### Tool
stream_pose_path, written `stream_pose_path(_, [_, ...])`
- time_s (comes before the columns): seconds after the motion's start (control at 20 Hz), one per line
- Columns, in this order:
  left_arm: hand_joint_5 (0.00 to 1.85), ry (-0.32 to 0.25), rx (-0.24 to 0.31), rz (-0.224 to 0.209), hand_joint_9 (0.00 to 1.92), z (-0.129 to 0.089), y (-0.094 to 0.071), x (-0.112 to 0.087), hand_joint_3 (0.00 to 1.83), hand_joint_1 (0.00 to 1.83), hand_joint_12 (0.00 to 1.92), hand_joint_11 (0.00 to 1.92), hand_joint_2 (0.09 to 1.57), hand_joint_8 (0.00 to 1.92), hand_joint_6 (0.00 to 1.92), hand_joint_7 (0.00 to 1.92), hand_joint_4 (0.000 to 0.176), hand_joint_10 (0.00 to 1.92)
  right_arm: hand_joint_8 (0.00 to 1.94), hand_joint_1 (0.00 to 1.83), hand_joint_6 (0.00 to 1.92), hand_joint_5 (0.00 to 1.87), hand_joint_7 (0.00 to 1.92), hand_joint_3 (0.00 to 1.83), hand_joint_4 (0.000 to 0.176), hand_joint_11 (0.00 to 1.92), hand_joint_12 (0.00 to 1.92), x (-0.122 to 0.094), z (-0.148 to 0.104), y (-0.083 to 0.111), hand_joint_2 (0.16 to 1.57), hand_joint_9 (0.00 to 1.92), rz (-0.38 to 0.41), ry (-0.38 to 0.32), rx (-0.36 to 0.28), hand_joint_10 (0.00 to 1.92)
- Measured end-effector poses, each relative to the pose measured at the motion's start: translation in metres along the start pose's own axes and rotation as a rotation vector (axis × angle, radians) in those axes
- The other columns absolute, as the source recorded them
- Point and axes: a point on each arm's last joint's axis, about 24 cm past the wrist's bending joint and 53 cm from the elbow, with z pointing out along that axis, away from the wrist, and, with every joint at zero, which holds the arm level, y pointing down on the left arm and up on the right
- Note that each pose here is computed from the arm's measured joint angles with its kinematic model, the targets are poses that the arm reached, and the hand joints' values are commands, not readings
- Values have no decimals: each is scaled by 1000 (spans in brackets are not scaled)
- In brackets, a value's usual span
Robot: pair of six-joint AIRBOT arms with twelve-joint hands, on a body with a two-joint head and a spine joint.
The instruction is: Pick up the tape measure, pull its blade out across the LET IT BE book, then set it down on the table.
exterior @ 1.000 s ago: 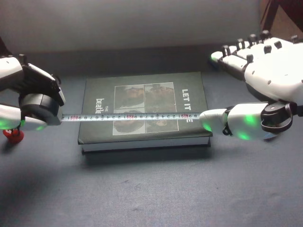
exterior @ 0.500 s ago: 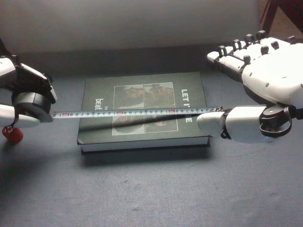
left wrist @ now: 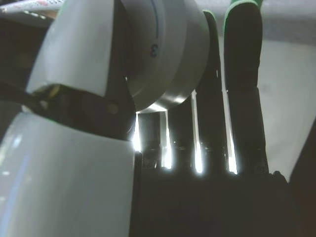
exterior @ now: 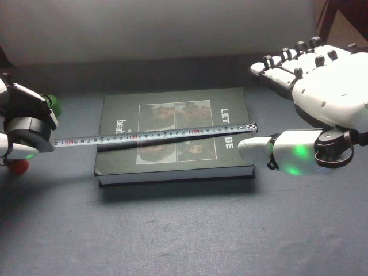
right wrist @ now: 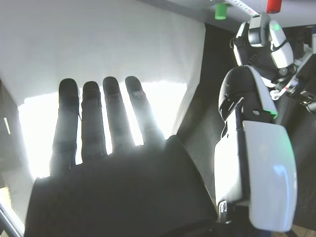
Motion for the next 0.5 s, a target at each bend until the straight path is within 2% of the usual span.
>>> stream_pose_path(0.1, [886, 12, 7, 5, 925, -1, -1, 1, 1, 1375, 1174, 867, 1124, 998, 929, 965, 0, 1294, 1, 0, 0, 0, 8, 1, 5, 0, 446, 0, 0, 0, 1078, 0, -2, -1, -1, 0])
stream_pose_path(0.25, [903, 20, -3, 17, 927, -3, 7, -1, 0, 1376, 1174, 867, 1121, 990, 916, 968, 0, 1290, 1, 0, 0, 0, 8, 1, 5, 0, 447, 0, 0, 0, 1079, 0, -2, -1, -2, 0])
stream_pose_path(0.5, [937, 25, 2, 21, 933, -1, 10, 1, 0, 1377, 1174, 868, 1114, 977, 891, 968, 0, 1278, 0, 0, 0, 0, 8, 1, 5, 0, 372, -1, 0, 2, 1081, 0, -7, -3, -8, 0])
